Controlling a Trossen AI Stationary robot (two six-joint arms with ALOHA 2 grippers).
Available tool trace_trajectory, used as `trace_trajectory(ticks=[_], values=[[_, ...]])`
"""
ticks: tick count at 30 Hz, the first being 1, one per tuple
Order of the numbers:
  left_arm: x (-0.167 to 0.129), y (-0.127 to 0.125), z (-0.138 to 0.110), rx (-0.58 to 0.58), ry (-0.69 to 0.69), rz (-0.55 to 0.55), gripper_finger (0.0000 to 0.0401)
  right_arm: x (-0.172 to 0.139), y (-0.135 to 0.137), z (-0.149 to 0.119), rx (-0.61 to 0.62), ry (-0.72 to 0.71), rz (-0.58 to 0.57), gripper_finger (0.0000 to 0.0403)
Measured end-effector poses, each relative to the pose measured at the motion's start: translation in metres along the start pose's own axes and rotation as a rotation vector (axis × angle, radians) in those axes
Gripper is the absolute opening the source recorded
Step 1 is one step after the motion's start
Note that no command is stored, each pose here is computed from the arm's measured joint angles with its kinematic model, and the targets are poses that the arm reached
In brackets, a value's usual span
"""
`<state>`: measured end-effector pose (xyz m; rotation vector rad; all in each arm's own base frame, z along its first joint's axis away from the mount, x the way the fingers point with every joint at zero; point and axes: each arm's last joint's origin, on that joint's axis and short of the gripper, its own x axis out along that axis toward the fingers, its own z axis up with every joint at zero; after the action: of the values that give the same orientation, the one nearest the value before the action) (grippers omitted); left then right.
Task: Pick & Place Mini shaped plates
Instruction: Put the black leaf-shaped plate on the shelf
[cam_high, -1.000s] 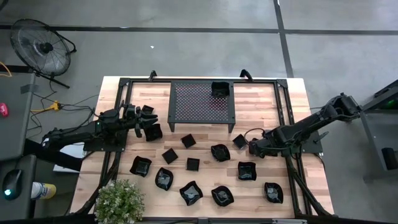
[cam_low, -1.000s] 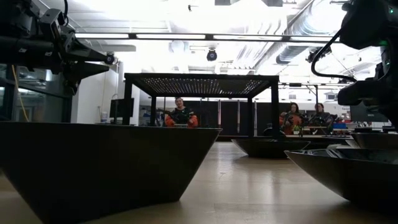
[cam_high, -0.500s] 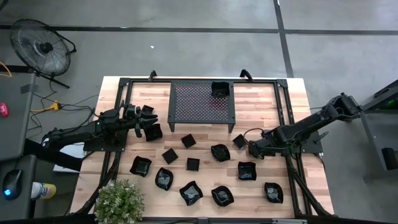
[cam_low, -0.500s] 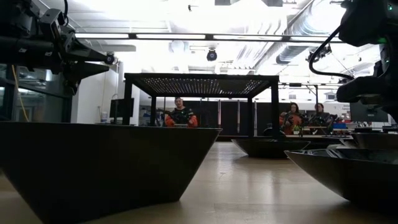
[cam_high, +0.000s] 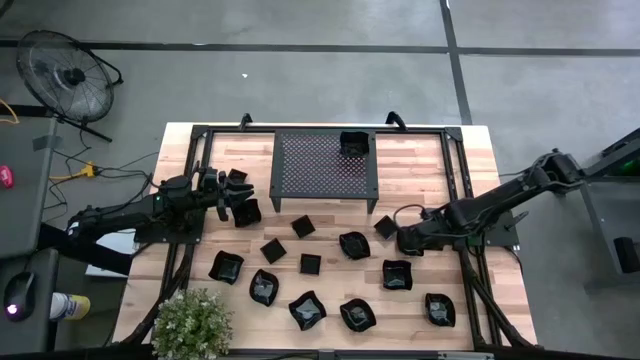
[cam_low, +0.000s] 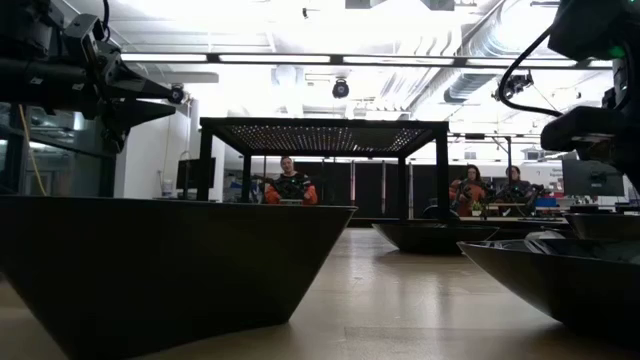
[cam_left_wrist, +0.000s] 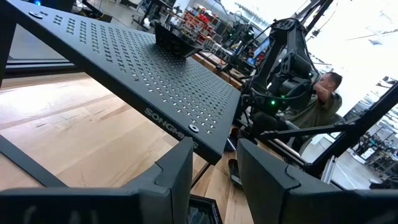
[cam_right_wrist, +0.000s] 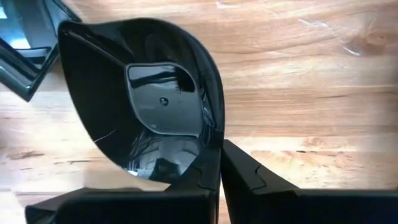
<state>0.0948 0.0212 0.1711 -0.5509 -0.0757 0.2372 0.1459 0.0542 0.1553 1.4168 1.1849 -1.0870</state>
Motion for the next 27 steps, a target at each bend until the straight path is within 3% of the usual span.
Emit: trace_trajectory(ticks=[27], values=[[0.0,0.0,0.0,0.0,0.0,0.0,0.0124,-0.032,-0.019,0.001,-0.072,0.009,0.16,0.0]])
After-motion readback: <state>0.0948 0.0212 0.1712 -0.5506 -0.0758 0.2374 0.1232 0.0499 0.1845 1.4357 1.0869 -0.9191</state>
